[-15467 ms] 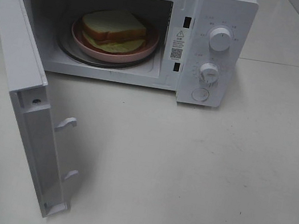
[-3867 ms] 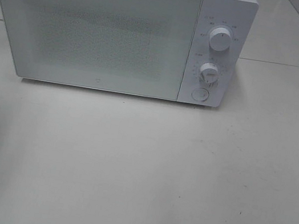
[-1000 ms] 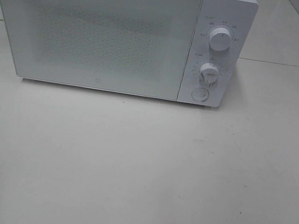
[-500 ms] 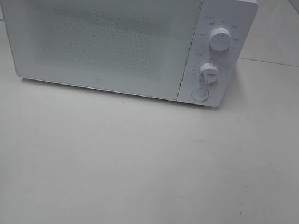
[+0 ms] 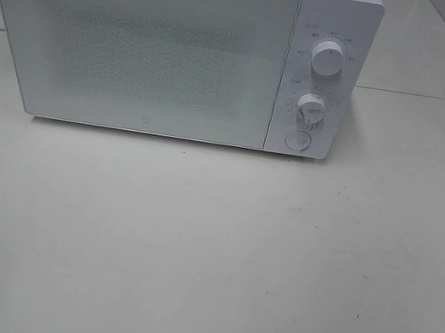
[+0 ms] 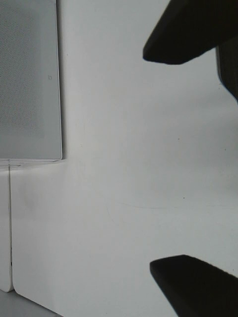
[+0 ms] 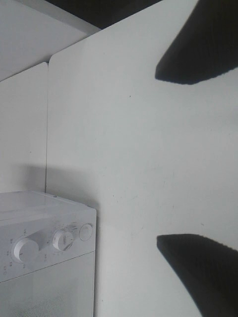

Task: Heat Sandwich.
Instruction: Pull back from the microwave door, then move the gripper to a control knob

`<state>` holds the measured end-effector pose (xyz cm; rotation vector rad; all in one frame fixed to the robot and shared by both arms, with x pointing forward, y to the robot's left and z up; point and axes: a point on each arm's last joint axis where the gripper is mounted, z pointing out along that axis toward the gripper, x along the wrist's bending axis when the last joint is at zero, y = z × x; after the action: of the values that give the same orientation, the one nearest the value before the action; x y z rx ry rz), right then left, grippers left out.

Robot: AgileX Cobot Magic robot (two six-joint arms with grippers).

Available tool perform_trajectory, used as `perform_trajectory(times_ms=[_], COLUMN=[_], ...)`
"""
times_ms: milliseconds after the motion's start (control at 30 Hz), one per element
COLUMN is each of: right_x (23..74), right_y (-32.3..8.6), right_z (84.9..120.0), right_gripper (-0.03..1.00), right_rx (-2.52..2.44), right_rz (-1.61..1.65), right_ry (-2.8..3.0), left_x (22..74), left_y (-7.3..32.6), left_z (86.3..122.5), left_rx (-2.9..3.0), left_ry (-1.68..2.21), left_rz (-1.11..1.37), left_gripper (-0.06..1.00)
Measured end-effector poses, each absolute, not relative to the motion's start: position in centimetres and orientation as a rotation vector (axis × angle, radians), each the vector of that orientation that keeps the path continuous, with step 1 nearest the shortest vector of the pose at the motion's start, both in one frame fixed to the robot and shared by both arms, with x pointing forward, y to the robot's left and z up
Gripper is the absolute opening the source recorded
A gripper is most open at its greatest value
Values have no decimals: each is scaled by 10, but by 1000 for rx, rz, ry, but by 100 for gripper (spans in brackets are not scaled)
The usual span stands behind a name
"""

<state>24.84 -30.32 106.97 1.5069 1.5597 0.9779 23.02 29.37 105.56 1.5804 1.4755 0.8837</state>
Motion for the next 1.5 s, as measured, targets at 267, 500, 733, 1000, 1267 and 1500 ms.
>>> perform_trajectory(times_ms=[267, 500, 733, 1000, 1267, 1500], right_x=[284, 307, 336, 362, 389, 416], right_y=[-299, -296, -293, -290, -286, -282], right_z=[1077, 1079, 1077, 1074, 1068, 1064], right_gripper=[76, 76, 76, 76, 76, 76], right_rx=[1523, 1524, 1526, 1523, 1506, 1451], right_rz=[971, 967, 960, 961, 987, 1046], right_ry=[1578, 1590, 1609, 1619, 1611, 1568], left_x=[230, 230, 230, 230, 230, 230], left_y=[294, 294, 294, 294, 294, 294], left_z=[1056, 1056, 1056, 1056, 1056, 1056], left_rx=[1580, 1580, 1580, 1580, 1580, 1580], left_ry=[1475, 1475, 1475, 1475, 1475, 1475], left_rz=[884, 884, 884, 884, 884, 884], left_gripper=[97, 97, 97, 97, 97, 97])
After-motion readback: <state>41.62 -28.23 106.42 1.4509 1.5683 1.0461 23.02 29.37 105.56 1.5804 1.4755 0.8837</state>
